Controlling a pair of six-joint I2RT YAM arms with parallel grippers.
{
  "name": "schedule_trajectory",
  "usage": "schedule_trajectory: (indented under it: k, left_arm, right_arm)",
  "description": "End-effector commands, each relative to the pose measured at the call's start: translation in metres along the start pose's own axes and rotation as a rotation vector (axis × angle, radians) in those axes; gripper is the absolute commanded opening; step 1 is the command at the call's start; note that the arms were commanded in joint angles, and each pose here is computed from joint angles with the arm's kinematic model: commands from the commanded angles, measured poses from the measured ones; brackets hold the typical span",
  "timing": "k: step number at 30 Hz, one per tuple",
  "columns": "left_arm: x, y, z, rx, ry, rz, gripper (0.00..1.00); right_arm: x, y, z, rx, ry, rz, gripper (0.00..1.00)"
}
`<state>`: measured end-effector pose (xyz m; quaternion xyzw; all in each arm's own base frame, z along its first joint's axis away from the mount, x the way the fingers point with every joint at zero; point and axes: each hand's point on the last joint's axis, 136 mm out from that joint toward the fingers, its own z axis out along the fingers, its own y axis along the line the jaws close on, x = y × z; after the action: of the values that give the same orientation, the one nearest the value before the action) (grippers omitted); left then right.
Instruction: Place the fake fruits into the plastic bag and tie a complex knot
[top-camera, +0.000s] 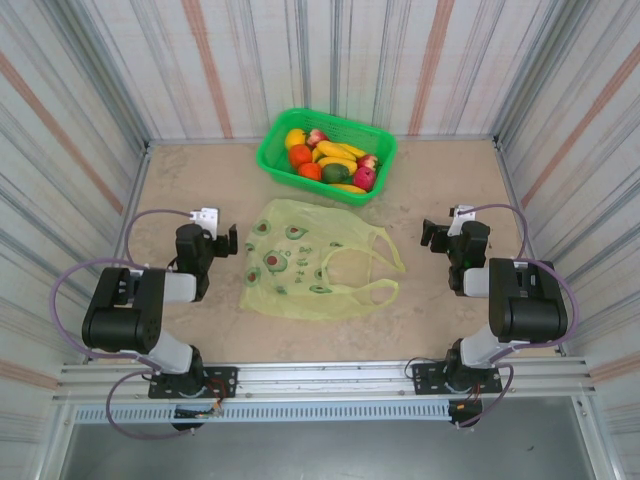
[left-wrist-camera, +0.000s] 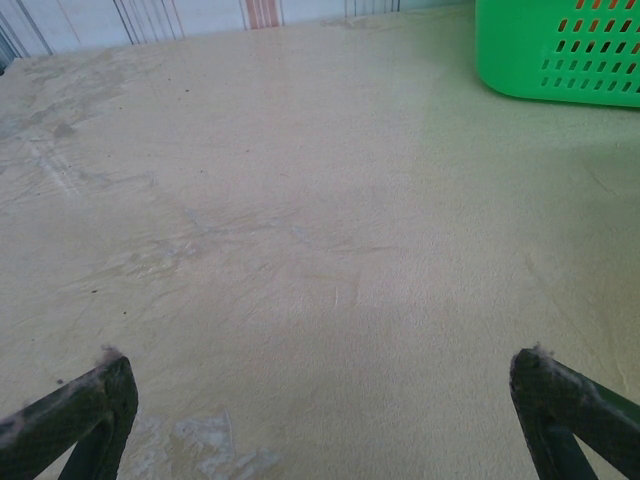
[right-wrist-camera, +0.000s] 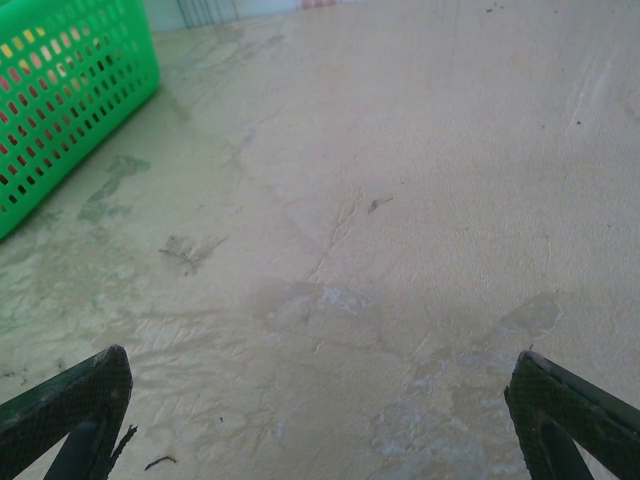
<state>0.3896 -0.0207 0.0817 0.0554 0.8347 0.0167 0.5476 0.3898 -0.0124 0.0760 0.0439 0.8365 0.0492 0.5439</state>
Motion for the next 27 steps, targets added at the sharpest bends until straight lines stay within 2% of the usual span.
schedule_trajectory:
  k: [1, 4, 7, 8, 10, 13, 15, 17, 19, 22, 24, 26, 27]
  left_arm:
    - [-0.012, 0.004, -0.001, -0.009, -0.031, 0.004, 0.99]
    - [-0.019, 0.014, -0.007, -0.097, -0.046, -0.005, 0.99]
    - [-0.048, 0.018, -0.022, -0.198, -0.018, 0.047, 0.99]
    - [-0.069, 0.011, -0.03, -0.196, -0.06, 0.086, 0.99]
    - [-0.108, -0.008, -0.053, -0.153, -0.187, 0.143, 0.99]
    - [-0.165, -0.033, -0.095, -0.036, -0.341, 0.083, 0.99]
    - [-0.198, -0.06, -0.129, 0.089, -0.414, 0.038, 0.99]
    - [-0.218, -0.086, -0.162, 0.223, -0.435, -0.029, 0.99]
    - [-0.221, -0.108, -0.189, 0.327, -0.375, -0.082, 0.99]
    - [-0.196, -0.132, -0.213, 0.405, -0.188, -0.088, 0.99]
    - [-0.175, -0.16, -0.24, 0.594, -0.039, -0.048, 0.99]
    - [-0.157, -0.188, -0.277, 0.852, 0.081, 0.027, 0.99]
    - [-0.151, -0.19, -0.285, 0.889, 0.122, 0.031, 0.99]
  right_arm:
    - [-0.007, 0.001, 0.001, -0.012, -0.013, -0.013, 0.99]
    - [-0.01, 0.008, -0.001, -0.063, -0.021, -0.015, 0.99]
    - [-0.029, 0.008, -0.009, -0.016, 0.02, -0.019, 0.99]
    - [-0.043, 0.012, -0.014, -0.005, 0.024, -0.04, 0.99]
    - [-0.072, 0.027, -0.026, -0.021, -0.021, -0.046, 0.99]
    - [-0.12, 0.055, -0.057, -0.072, -0.155, -0.025, 0.99]
    - [-0.146, 0.09, -0.084, -0.171, -0.215, -0.039, 0.99]
    - [-0.157, 0.129, -0.109, -0.285, -0.216, -0.083, 0.99]
    - [-0.163, 0.158, -0.138, -0.368, -0.191, -0.103, 0.99]
    - [-0.157, 0.177, -0.169, -0.35, -0.106, -0.107, 0.99]
    - [-0.152, 0.177, -0.185, -0.307, -0.036, -0.087, 0.99]
    - [-0.127, 0.165, -0.204, -0.284, 0.155, 0.05, 0.99]
    - [-0.121, 0.174, -0.213, -0.374, 0.181, 0.029, 0.99]
